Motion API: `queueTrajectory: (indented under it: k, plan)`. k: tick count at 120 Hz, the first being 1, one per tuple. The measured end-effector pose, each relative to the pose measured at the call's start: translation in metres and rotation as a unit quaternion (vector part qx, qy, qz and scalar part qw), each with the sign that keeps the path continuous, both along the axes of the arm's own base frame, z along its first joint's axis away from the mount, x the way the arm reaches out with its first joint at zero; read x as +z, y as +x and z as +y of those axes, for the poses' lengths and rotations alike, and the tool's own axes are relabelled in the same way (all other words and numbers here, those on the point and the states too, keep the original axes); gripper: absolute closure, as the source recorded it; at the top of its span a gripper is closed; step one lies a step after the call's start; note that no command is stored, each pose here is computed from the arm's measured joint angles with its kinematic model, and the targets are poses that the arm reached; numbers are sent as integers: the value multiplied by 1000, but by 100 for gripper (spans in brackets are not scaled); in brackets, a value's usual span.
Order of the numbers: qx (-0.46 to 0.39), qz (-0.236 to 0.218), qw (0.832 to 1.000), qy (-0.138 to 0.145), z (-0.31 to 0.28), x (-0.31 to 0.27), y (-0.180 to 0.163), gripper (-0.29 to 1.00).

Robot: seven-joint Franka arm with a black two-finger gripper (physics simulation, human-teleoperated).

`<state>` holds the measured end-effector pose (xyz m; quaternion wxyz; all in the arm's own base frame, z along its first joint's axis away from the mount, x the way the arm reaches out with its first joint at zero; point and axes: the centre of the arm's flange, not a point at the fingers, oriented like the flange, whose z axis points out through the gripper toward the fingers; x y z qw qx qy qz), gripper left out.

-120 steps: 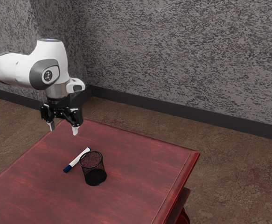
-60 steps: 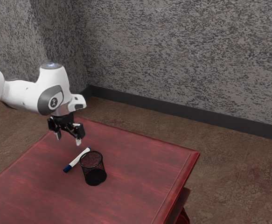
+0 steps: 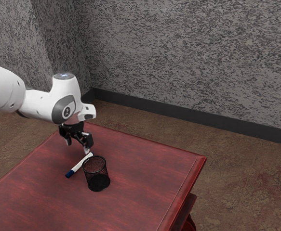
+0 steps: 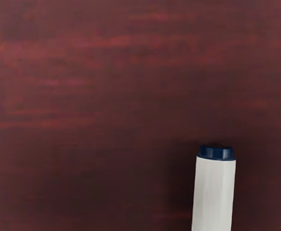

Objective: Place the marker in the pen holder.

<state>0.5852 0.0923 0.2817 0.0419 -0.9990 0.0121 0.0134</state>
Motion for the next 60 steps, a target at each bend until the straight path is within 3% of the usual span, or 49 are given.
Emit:
queueTrajectory:
  k: [60]
  plan:
    - [-3,24,999,-25,-4,-26,-10,0]
